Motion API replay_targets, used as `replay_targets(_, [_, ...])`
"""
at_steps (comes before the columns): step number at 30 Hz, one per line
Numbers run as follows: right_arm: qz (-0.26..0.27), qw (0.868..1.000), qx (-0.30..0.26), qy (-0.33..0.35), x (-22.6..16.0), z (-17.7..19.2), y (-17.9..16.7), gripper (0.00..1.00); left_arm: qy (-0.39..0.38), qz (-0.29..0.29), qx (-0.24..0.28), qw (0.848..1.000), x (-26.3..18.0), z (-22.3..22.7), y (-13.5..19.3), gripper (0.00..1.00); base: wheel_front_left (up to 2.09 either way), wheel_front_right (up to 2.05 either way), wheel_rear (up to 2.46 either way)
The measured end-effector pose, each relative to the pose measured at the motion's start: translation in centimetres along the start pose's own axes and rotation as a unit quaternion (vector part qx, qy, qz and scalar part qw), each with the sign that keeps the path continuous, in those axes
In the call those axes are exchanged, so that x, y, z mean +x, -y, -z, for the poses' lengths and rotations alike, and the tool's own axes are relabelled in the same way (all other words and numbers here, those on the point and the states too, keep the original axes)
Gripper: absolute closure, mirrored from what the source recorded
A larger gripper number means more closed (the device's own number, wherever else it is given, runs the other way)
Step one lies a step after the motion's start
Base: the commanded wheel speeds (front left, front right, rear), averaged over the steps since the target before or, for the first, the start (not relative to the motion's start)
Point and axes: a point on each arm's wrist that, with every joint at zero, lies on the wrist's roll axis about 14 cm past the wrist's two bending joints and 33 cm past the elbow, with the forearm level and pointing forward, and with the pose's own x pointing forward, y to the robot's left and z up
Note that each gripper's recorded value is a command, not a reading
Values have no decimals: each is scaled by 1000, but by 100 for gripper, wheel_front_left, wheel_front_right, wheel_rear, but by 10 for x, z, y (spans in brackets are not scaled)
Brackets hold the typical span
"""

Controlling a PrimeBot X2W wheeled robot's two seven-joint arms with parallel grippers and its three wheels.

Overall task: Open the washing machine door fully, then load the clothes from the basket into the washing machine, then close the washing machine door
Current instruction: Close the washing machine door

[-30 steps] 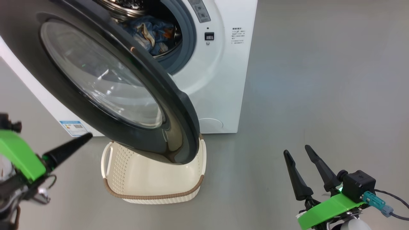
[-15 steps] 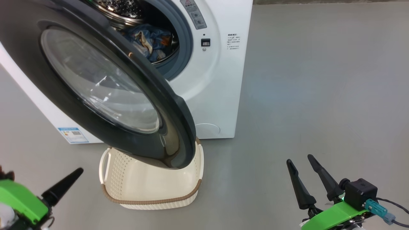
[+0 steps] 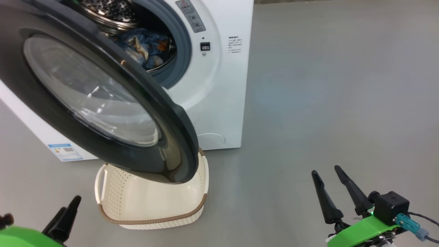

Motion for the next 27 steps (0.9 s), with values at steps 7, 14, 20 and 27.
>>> replay_targets(7, [24,1000,-6,6,-7,-5,17,0,71,7,68,995,-1,-2,1,0,0,0,0])
replay_targets(14, [34,999,-7,9,-10,-8,22,0,75,8,158,985,1,3,-2,0,0,0,0])
replay_targets(20, [41,999,-8,14,-11,-11,27,0,126,21,231,965,6,-14,17,0,0,0,0])
replay_targets(27, [49,999,-9,17,-12,-13,32,0,160,31,304,939,3,-19,36,0,0,0,0])
